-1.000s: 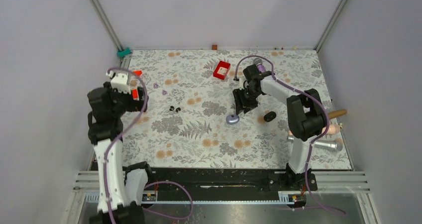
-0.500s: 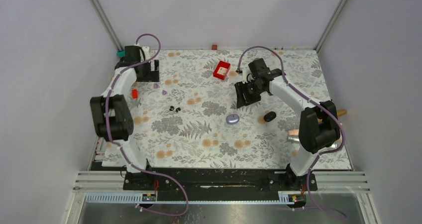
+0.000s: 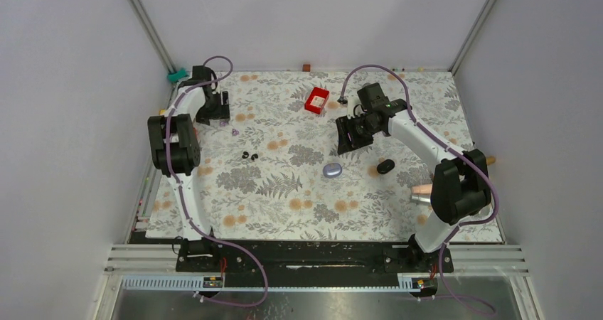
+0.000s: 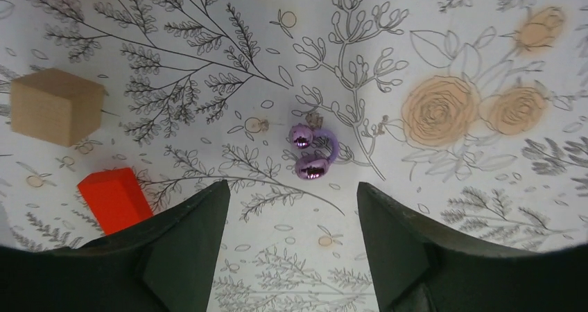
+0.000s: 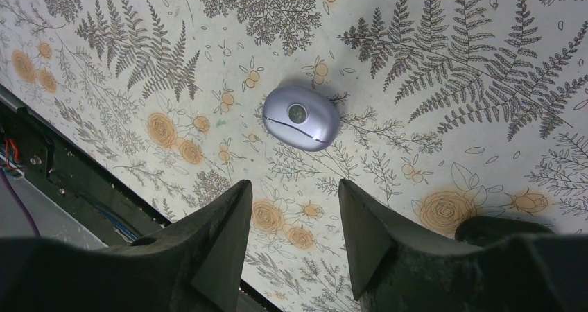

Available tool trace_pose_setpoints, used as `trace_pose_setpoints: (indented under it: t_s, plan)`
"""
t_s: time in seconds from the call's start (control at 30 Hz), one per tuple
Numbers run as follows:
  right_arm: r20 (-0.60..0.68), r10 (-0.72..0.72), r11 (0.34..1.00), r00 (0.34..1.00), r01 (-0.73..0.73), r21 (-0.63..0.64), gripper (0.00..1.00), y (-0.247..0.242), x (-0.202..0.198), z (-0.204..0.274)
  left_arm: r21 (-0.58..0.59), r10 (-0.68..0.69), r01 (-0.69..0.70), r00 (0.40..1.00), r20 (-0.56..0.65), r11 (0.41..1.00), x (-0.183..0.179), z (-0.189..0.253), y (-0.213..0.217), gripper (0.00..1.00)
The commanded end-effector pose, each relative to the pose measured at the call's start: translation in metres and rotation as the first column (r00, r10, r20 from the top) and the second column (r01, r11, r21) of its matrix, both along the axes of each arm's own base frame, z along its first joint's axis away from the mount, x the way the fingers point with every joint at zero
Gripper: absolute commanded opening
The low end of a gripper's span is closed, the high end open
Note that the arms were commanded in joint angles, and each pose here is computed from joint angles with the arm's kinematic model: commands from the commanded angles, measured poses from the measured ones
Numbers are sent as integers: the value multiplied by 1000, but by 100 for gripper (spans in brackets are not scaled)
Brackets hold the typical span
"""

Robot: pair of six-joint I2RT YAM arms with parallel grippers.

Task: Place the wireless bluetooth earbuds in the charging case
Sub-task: Pick up the left earbud from the corner of the board.

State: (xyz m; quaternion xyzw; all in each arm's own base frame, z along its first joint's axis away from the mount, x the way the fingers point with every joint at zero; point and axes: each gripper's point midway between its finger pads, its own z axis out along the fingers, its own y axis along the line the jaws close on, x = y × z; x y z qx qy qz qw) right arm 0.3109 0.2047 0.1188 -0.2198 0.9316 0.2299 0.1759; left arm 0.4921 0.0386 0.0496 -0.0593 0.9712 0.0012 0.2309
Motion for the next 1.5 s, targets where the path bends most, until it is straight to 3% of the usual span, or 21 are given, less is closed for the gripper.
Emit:
trace_pose_setpoints:
  t_s: [0.0,0.43,0.6,0.7,1.03,1.17,1.47]
  plan:
    - [28,20,999,999,-21,38,57,5,-5,16,41,43,-42,999,-23,998,4,-6,3,69]
    - [28,22,999,999,-23,43,57,5,-6,17,42,75,-74,997,-28,996,19,-18,2,64]
    - [24,23,999,999,-24,44,57,5,-6,16,53,71,-69,996,-44,996,19,-22,1,47]
    - [26,23,999,999,-24,44,57,5,-6,16,56,73,-70,996,-48,996,18,-22,2,42]
    - [27,22,999,999,-23,41,57,5,-6,16,84,33,-28,998,-61,996,13,-21,-7,7]
    - [27,22,999,999,-23,39,57,5,-6,15,88,-8,12,999,-48,996,10,-11,-20,6]
    - [30,21,999,999,-22,35,57,4,-5,16,83,-259,257,966,7,963,-2,21,-125,10]
